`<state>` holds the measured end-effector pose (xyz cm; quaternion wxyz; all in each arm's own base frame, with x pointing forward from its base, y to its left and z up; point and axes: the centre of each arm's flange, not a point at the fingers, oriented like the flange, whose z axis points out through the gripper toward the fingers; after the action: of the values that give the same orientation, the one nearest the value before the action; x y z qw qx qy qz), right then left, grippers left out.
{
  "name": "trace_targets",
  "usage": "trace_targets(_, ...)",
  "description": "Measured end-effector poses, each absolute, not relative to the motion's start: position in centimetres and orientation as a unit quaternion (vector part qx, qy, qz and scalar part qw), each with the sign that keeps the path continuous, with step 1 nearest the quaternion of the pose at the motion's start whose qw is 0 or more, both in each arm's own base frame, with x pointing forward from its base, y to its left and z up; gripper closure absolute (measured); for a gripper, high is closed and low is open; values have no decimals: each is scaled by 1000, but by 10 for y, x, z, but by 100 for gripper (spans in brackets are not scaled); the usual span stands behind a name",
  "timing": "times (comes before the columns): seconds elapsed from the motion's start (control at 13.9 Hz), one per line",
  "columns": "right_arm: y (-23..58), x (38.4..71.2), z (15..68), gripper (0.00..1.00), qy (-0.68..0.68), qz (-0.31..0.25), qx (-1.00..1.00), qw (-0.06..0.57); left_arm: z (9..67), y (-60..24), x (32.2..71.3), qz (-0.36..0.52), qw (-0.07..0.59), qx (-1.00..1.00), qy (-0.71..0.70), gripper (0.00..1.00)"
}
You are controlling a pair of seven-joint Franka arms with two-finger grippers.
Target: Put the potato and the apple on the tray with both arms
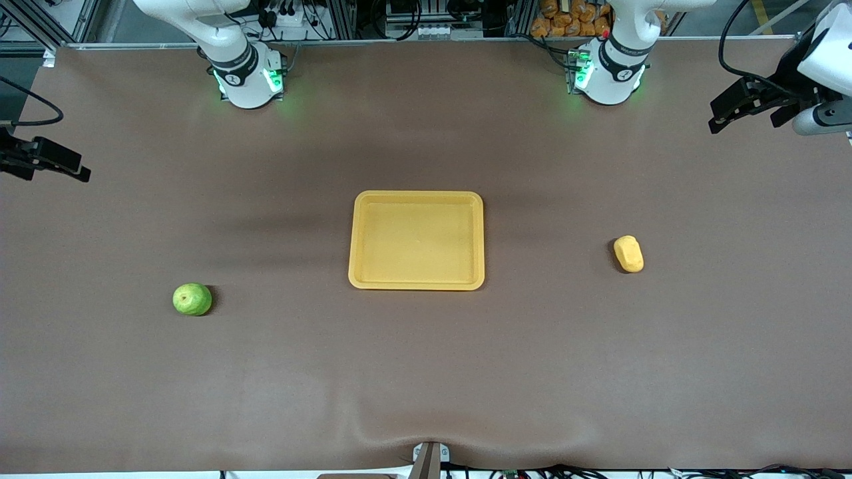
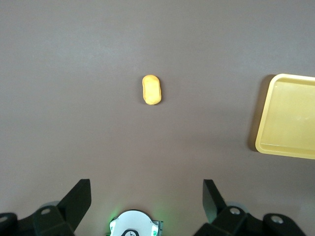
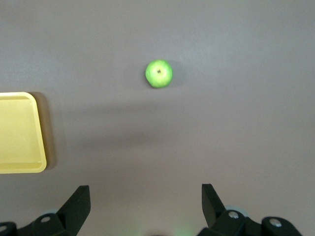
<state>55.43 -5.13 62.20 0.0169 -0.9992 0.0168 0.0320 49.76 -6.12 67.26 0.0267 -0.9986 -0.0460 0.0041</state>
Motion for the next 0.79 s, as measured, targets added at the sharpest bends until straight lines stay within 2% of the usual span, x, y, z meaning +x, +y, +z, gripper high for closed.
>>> trace_targets(0.79,-50,558,604,0,-2,36,-999,17,662,-44,506,15,28,-998,-63,0)
